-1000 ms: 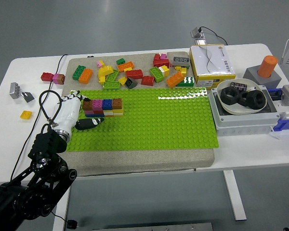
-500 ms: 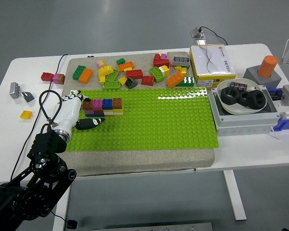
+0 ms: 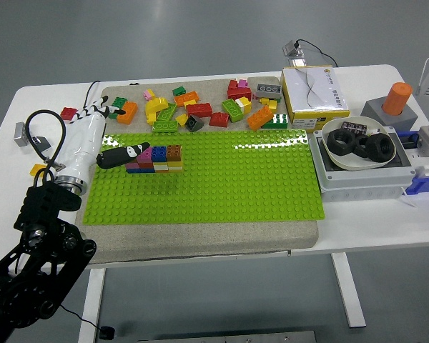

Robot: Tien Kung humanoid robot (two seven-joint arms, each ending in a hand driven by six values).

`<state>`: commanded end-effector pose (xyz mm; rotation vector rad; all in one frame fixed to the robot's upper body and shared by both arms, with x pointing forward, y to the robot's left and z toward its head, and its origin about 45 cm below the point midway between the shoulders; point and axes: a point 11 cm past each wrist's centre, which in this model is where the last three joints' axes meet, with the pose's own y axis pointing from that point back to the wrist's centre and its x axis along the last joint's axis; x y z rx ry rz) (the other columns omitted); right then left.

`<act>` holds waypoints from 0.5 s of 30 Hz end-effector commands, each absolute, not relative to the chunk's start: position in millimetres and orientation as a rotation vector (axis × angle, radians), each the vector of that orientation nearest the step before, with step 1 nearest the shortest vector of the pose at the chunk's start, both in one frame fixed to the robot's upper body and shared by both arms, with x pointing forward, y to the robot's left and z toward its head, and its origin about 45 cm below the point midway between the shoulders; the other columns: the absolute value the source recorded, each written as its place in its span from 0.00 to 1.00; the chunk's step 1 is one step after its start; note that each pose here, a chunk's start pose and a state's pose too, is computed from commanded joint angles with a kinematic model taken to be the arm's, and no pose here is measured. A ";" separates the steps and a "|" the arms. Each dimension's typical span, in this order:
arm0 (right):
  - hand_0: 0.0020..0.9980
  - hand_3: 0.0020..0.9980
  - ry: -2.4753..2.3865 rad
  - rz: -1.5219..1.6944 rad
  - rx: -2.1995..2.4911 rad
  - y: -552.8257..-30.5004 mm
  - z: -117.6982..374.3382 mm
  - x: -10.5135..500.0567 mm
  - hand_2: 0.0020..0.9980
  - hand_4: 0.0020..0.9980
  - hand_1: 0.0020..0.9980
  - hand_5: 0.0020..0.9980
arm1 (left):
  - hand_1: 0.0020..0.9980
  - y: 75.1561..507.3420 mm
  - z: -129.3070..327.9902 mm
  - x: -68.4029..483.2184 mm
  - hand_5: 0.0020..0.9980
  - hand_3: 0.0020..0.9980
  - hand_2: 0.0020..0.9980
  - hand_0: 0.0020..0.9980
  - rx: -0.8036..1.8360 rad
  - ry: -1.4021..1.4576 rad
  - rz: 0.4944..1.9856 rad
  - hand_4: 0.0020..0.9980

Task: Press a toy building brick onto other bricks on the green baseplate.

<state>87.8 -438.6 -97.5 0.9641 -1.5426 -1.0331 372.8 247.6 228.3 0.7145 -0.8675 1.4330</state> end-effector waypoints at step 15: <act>0.61 0.62 -1.494 -1.090 0.964 -428.5 -103.8 71.4 0.58 0.64 0.57 0.77 | 0.74 323.7 251.9 333.8 0.29 0.63 0.72 0.79 0.157 -0.715 1.804 0.87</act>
